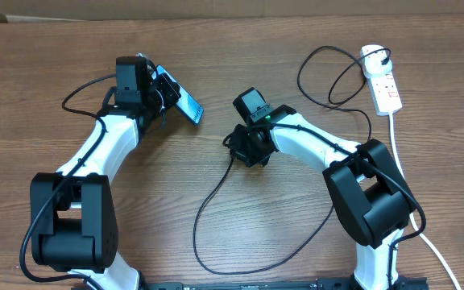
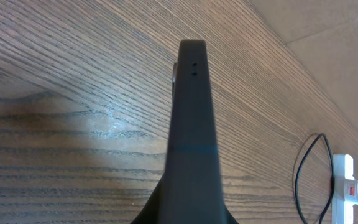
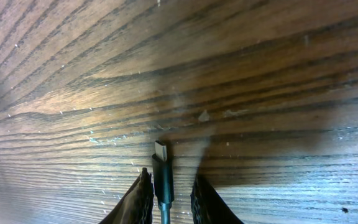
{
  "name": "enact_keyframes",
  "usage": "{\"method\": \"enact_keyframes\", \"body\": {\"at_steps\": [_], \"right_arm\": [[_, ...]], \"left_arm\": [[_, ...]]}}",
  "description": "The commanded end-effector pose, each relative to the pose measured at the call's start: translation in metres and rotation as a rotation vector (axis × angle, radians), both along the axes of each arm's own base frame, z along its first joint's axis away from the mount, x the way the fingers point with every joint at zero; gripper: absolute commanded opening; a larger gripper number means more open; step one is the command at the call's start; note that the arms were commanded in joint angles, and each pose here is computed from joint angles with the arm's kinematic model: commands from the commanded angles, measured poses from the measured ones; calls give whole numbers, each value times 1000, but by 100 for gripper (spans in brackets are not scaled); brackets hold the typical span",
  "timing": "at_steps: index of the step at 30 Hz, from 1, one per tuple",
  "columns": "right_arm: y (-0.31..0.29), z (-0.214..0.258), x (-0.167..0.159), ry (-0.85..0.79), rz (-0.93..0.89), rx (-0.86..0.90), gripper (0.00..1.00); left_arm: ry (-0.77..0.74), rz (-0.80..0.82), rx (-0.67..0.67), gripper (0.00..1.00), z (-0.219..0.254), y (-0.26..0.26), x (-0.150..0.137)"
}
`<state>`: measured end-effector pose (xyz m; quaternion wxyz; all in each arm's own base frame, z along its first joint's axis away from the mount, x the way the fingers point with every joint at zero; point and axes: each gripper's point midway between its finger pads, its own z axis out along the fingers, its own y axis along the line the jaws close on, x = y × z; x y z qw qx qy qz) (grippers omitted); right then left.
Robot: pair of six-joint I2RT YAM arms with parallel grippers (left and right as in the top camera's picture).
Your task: Plug charger to phone and switch on socket
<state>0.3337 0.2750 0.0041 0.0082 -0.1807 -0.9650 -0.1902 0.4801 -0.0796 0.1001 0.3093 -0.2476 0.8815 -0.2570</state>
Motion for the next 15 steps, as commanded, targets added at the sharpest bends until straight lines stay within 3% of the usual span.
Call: {"method": "enact_keyframes", "body": {"at_steps": [1, 15], "right_arm": [[-2, -11, -3, 22, 6, -13, 20], [0, -11, -5, 20, 12, -15, 15]], "left_arm": [[-5, -9, -17, 4, 2, -6, 1], [-3, -5, -22, 4, 2, -6, 1]]}}
